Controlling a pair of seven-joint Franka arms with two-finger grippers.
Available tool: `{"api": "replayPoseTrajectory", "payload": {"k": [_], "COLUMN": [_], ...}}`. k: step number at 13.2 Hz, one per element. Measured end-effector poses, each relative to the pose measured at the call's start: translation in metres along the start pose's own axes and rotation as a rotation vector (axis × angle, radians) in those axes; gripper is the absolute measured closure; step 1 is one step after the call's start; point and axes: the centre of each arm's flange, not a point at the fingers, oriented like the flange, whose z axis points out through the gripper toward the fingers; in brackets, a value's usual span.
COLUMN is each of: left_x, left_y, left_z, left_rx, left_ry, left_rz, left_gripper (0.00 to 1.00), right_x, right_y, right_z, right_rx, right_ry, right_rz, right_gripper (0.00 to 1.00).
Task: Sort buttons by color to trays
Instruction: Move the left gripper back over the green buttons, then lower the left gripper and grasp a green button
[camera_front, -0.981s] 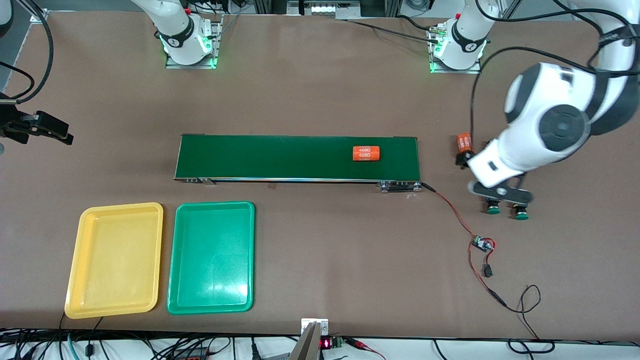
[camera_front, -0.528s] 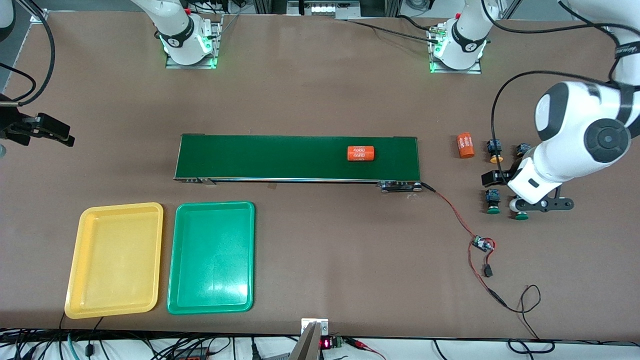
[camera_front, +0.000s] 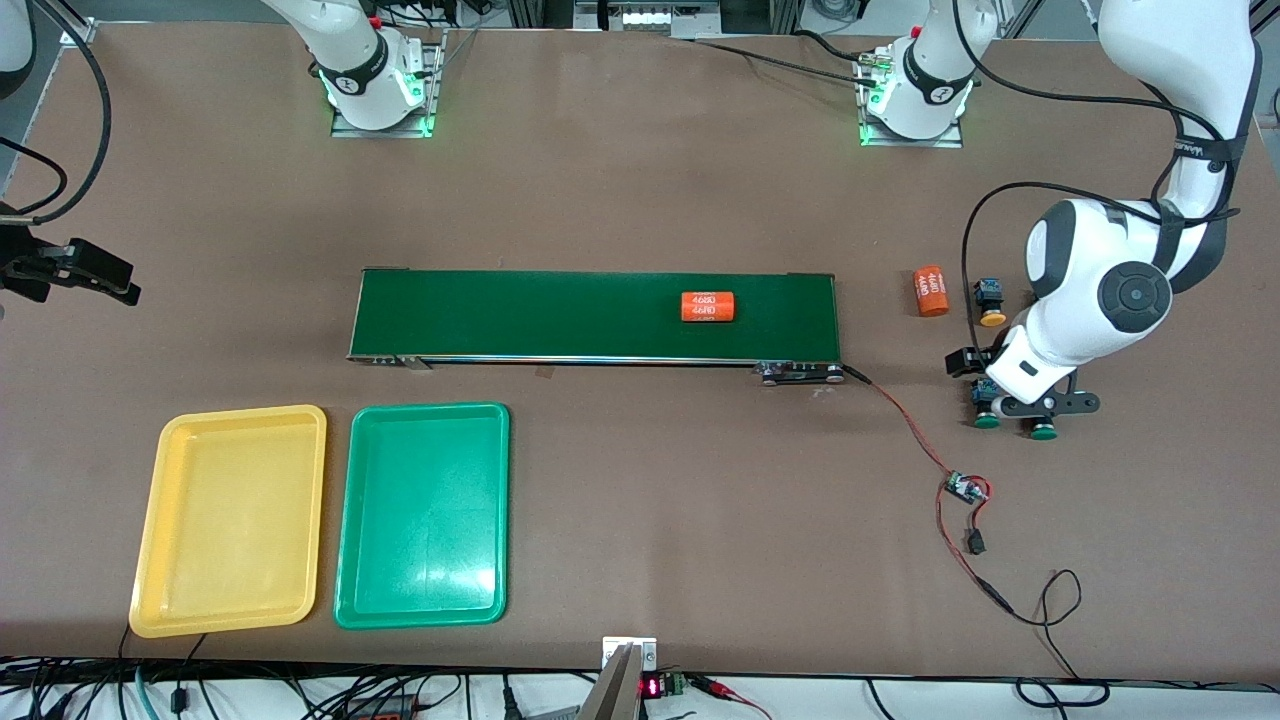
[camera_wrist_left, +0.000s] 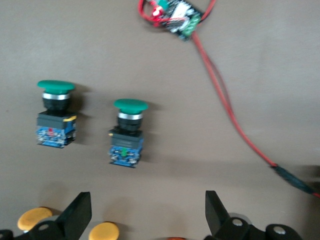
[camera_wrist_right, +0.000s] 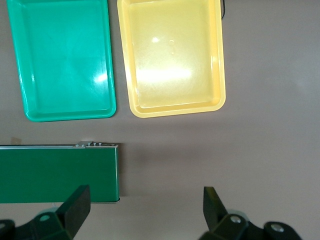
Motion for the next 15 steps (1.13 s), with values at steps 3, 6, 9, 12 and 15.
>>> {"api": "replayPoseTrajectory", "payload": {"k": [3, 6, 9, 12, 15], "left_x": [0.003, 0.005, 0.006, 0.007, 0.008], "left_y": [-0.011, -0.020, -0.019, -0.020, -0.022], "left_z": [0.026, 0.064, 0.087, 0.101, 0.099], "left_rx": [0.002, -0.001, -0.003, -0.004, -0.002], "left_ry": [0.034, 0.047, 0.052, 0.058, 0.063], "left_rz": [0.007, 0.031, 0.042, 0.043, 0.039], "left_gripper": [0.00, 0.00, 0.00, 0.01, 0.31], "right_x": [0.000, -0.002, -0.002, -0.002, -0.002], "right_y": [-0.003, -0.003, -0.003, -0.003, -0.006], "right_z": [0.000, 0.001, 0.001, 0.001, 0.000], "right_rx": [0.000, 0.001, 0.001, 0.001, 0.002], "right_ry": [0.000, -0.015, -0.016, -0.016, -0.015], "right_rz": [-0.005, -0.007, -0.007, -0.007, -0.013], "right_gripper": [0.00, 0.00, 0.00, 0.00, 0.00]}}
